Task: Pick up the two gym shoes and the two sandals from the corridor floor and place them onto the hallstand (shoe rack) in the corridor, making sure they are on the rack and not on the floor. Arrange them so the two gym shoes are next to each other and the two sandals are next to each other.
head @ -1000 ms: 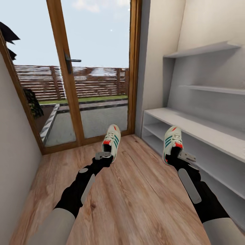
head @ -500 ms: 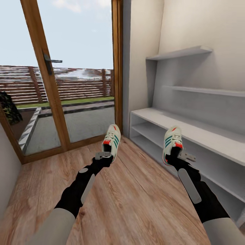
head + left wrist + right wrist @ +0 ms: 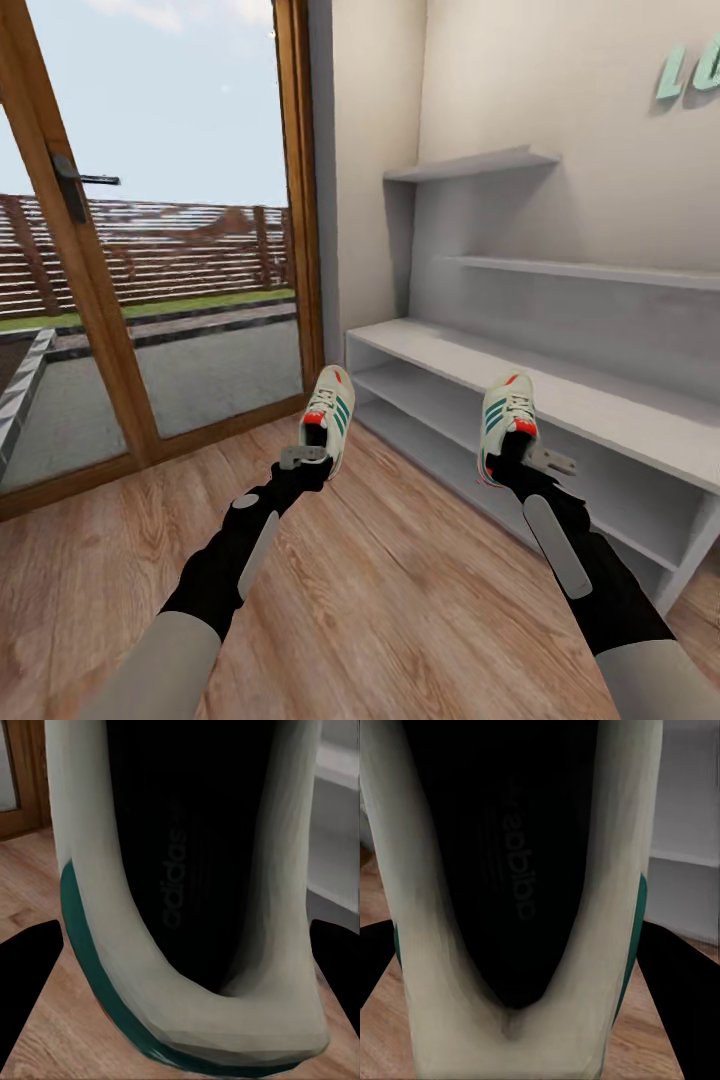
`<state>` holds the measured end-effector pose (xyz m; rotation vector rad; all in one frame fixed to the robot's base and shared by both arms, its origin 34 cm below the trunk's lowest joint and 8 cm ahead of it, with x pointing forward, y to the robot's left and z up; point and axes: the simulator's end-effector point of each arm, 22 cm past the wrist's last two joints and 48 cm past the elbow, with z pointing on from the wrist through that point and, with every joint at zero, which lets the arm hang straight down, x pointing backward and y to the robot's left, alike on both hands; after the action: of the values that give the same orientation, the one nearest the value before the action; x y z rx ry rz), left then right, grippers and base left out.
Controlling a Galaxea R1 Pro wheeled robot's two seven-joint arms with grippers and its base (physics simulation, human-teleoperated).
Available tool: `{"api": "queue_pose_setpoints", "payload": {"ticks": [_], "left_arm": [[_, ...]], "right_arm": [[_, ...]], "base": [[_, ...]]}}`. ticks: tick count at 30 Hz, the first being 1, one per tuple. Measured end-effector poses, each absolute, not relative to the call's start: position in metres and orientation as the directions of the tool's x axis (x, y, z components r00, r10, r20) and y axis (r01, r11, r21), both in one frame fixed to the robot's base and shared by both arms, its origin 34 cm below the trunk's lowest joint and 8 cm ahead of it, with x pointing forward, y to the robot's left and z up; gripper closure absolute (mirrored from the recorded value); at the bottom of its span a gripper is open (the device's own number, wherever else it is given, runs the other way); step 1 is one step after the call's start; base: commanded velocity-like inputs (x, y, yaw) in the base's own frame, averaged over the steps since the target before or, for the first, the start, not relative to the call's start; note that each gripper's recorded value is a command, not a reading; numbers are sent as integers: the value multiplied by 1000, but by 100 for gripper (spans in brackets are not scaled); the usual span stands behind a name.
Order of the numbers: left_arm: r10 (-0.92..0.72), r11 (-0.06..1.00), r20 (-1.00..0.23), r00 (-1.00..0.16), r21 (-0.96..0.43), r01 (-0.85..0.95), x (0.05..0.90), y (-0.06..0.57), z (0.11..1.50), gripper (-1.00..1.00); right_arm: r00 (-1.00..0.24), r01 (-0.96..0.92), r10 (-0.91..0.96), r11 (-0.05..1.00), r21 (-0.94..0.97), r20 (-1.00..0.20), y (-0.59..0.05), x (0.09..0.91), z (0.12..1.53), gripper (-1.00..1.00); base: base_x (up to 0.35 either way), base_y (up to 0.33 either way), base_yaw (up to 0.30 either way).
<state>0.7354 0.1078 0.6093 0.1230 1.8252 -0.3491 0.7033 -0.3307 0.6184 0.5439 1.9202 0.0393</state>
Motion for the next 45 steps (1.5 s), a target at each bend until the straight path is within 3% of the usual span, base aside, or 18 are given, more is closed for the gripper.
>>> {"api": "queue_pose_setpoints", "payload": {"ticks": [11, 45], "left_arm": [[-96, 949, -957, -275, -171, 264, 735, 108, 614, 100], [-97, 949, -963, -252, -166, 269, 732, 107, 629, 100]], "right_arm": [[-301, 350, 389, 895, 278, -871, -331, 703, 623, 100], [-281, 344, 390, 894, 287, -877, -331, 700, 637, 100]], "base": [[208, 230, -269], [39, 68, -269]]}}
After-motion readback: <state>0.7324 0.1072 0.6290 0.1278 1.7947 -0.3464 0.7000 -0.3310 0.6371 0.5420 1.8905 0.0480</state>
